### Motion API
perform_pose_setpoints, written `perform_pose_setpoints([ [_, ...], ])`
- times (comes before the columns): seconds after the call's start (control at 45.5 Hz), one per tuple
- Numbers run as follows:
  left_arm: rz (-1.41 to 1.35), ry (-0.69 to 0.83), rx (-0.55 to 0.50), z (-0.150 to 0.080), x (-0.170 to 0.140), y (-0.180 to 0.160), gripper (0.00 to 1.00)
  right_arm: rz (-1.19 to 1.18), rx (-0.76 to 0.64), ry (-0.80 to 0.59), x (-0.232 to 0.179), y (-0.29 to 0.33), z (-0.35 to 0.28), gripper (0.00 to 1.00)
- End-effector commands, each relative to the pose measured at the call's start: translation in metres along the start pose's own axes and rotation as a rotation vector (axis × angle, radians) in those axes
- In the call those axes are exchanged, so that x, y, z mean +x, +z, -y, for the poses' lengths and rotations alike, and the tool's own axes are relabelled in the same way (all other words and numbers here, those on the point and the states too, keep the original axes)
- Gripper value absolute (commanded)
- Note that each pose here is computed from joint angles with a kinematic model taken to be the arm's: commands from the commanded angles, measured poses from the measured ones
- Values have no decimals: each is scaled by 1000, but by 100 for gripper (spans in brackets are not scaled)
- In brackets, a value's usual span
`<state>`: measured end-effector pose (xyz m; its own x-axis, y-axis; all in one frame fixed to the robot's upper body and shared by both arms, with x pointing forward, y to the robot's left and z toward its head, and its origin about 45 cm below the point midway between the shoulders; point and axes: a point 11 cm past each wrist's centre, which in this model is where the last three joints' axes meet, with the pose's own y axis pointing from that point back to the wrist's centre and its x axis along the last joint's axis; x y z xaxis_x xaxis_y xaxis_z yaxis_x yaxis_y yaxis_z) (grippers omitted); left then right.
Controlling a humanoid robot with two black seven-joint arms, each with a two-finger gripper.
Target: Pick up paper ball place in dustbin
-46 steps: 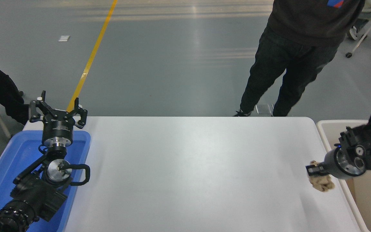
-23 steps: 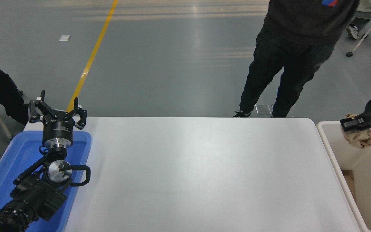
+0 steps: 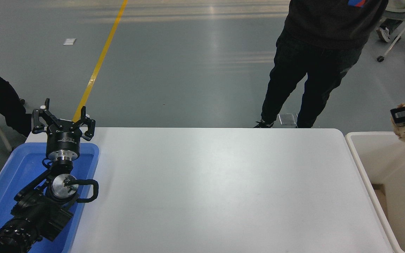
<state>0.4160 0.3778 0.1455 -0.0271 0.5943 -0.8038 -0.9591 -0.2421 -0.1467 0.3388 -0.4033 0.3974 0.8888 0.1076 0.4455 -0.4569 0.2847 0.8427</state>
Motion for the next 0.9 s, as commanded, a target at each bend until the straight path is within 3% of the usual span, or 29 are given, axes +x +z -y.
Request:
perform_pose_setpoints([
  [0.0,0,1,-1,0,0,0,99,123,-51,20,-6,51,31,0],
  [0.242,0,1,-1,0,0,0,99,208,-273,112,-31,162,100,0],
  [0.396,0,2,-2,0,0,0,99,281,-346,133,-76,192,153,0],
  [0.703,-1,2,-3,0,0,1,99,576,-303,43,-189,135,257,0],
  [0.879,-1,2,-5,0,0,1,99,716,-270,54,-211,91,283,0],
])
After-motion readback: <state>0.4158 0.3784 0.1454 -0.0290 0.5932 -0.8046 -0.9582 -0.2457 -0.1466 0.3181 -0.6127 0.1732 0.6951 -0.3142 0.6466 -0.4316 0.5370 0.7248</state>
